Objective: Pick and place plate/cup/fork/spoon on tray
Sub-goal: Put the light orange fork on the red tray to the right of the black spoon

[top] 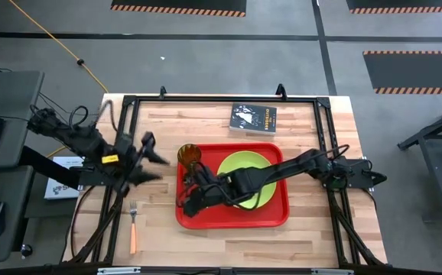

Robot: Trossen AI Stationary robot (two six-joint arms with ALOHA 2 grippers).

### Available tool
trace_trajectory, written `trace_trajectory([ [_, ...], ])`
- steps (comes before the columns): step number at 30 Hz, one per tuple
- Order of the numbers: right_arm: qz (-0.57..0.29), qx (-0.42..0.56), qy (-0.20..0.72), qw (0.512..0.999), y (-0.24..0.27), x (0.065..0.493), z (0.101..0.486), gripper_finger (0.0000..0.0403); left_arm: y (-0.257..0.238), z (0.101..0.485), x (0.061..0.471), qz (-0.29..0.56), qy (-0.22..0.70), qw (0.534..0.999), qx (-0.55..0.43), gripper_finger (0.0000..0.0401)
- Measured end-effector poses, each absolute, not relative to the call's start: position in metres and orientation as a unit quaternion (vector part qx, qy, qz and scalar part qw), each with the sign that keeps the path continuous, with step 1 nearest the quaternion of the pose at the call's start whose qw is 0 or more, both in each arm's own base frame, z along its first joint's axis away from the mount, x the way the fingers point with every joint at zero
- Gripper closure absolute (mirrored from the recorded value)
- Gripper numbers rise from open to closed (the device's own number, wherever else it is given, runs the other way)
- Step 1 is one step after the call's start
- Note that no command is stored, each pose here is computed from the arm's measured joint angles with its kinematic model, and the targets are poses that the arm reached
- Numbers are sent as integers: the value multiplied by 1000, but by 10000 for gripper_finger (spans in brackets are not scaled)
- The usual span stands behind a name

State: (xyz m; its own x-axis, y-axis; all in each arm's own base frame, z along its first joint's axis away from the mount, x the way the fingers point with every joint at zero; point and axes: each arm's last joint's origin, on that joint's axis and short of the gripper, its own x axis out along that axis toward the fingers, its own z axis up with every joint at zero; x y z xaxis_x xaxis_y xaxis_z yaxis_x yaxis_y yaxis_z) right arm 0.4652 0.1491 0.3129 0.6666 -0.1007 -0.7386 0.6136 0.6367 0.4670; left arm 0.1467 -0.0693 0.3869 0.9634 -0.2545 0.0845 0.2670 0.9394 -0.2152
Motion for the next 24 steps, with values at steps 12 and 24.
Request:
trace_trajectory([
  [12, -250, 246, 535, 769, 151, 404, 322, 98, -74, 362, 146, -290, 197, 931, -99, 213],
  [24, -243, 56, 639, 728, 194, 326, 280, 98, -105, 367, 194, -138, 368, 919, 10, 212],
])
